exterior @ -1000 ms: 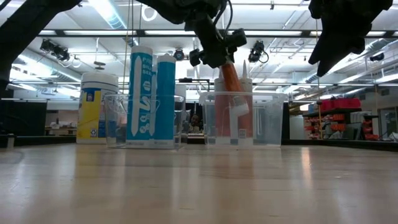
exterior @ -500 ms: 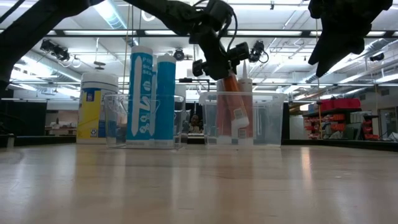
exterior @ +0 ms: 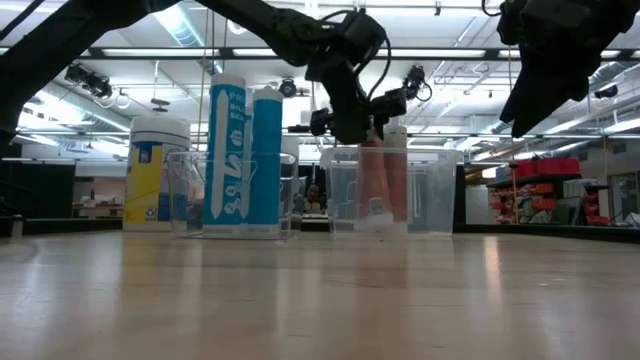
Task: Pick & place silicon tubes, Sealant and Lysol wipes
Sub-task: Put the orange sealant into the right transparent bin
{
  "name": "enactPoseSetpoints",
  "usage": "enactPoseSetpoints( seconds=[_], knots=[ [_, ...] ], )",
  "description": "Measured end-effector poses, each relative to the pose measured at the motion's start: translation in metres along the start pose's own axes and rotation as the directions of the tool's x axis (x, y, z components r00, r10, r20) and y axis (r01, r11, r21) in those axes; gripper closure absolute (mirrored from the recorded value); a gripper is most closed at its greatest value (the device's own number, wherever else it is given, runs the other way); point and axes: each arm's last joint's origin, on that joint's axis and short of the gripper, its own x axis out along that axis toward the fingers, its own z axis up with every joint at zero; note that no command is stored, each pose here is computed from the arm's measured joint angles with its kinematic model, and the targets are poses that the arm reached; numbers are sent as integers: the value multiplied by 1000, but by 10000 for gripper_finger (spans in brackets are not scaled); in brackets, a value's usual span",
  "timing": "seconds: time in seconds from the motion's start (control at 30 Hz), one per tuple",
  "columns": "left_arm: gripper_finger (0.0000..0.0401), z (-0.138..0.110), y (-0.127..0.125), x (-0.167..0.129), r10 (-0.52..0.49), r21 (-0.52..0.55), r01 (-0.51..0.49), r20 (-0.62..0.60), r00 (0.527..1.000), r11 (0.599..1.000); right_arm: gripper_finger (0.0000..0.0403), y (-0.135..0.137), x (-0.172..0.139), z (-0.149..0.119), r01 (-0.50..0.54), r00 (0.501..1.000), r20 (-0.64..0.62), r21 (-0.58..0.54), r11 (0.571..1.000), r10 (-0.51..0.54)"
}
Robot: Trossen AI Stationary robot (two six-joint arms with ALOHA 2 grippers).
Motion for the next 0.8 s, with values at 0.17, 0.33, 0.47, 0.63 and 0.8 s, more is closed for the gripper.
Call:
enactPoseSetpoints(
  seconds=[0.17, 0.33, 0.47, 0.63, 0.8],
  knots=[
    [181, 11, -5, 2, -12, 3, 12, 10, 1000, 1000, 305, 1, 0, 1, -7, 1000, 6, 5, 1000, 7],
    [181, 12, -4, 2, -15, -5, 15, -17, 1000, 1000, 305, 1, 0, 1, -13, 1000, 10, 1, 1000, 13],
    [180, 14, -1, -1, -11, -2, 11, -25, 1000, 1000, 305, 1, 0, 1, -13, 1000, 11, -3, 1000, 13],
    [153, 20, 6, -8, 7, -15, -7, -18, 1000, 1000, 305, 1, 0, 1, -14, 1000, 10, -3, 1000, 14],
    [152, 25, 14, -15, 30, -37, -30, -13, 999, 999, 305, 2, 0, 1, -24, 1000, -3, -3, 1000, 24]
  ],
)
